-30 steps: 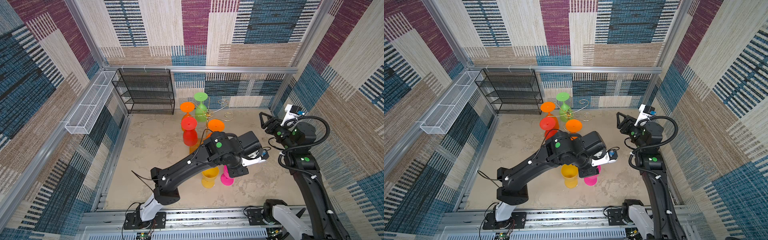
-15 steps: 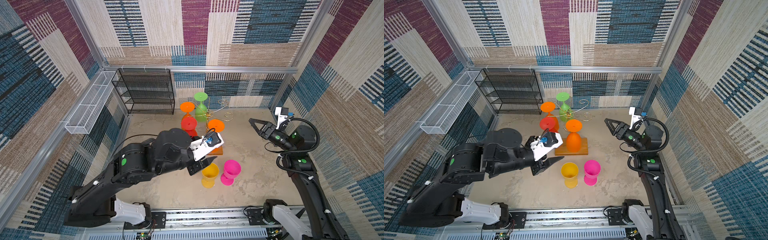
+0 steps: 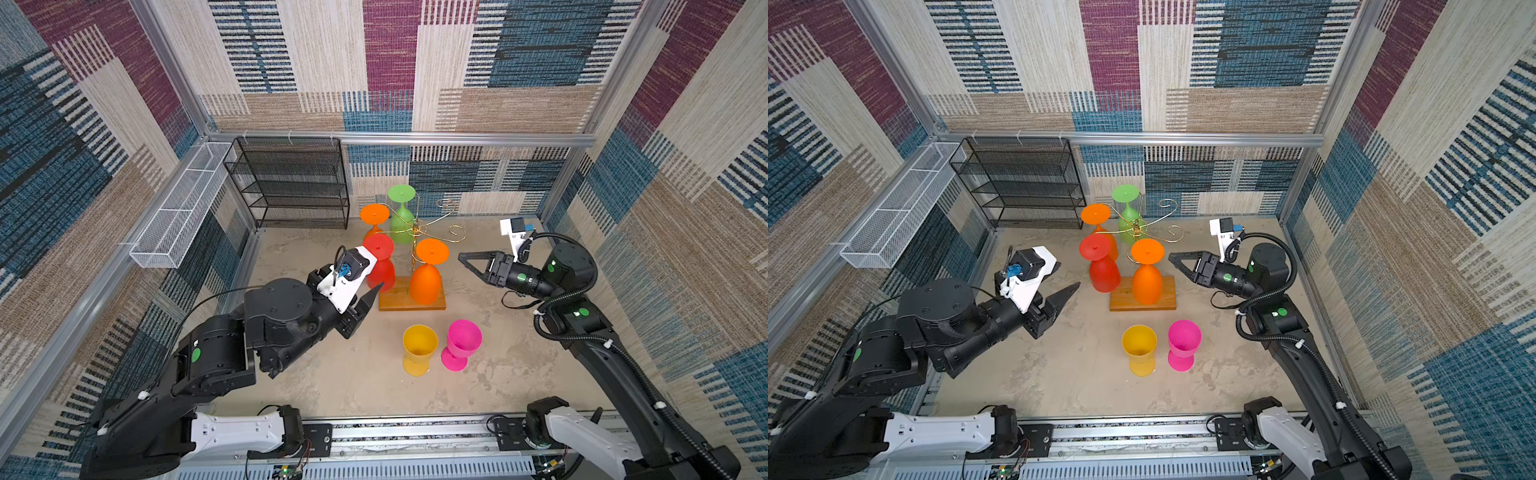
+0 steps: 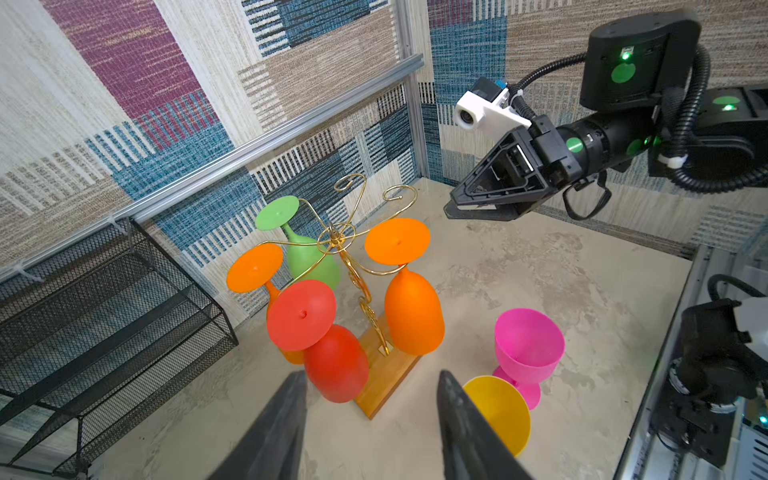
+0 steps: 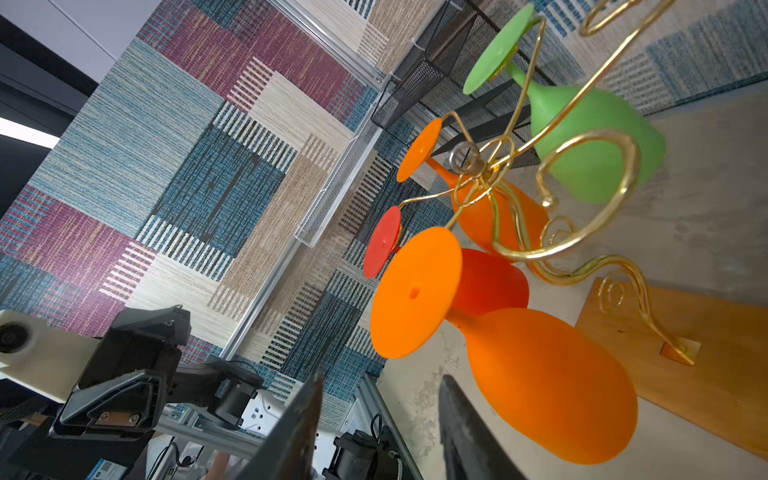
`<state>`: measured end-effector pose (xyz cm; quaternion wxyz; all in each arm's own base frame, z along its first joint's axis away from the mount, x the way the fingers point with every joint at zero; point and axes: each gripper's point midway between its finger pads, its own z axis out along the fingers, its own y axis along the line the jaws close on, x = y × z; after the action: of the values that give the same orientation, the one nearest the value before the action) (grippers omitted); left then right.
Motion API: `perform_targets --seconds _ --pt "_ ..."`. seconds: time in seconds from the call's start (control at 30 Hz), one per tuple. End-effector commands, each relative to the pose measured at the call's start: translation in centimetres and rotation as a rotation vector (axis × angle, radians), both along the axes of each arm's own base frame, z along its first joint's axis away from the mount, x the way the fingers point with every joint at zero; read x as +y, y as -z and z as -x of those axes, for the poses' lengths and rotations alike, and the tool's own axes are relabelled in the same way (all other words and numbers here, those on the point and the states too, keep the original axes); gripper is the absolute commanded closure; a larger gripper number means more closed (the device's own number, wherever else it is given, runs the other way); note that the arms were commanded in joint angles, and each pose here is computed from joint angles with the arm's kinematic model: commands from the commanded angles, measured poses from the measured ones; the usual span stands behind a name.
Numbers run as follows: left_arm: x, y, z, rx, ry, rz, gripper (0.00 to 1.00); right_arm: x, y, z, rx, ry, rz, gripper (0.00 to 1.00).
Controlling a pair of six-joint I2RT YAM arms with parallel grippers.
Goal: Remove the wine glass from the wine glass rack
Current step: 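Raise the left gripper away while the right gripper reaches for the orange glass foot, then close the right gripper on the foot of the orange glass on the rack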
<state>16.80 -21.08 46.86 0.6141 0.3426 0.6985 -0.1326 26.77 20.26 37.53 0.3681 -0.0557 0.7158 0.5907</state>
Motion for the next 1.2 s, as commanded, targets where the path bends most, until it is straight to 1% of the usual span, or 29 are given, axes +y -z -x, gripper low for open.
perform_targets --seconds 0.0,0.2,0.7,1.17 --pt "0.5 -0.7 -0.3 -0.002 -0.033 0.064 0.47 0.5 -0.3 -0.5 -0.002 0.012 0.004 0.53" --pt "0.6 -0.4 -0.5 -0.002 -0.041 0.053 0.47 1.9 0.4 -1.1 0.02 -0.011 0.014 0.55" --pt "0.4 -0.3 -0.6 0.001 -0.029 0.05 0.48 2.5 0.7 -2.5 0.023 -0.007 0.031 0.57" --pt "0.1 0.1 -0.8 0.01 -0.027 0.041 0.48 2.6 0.6 -2.8 0.023 -0.006 0.031 0.71"
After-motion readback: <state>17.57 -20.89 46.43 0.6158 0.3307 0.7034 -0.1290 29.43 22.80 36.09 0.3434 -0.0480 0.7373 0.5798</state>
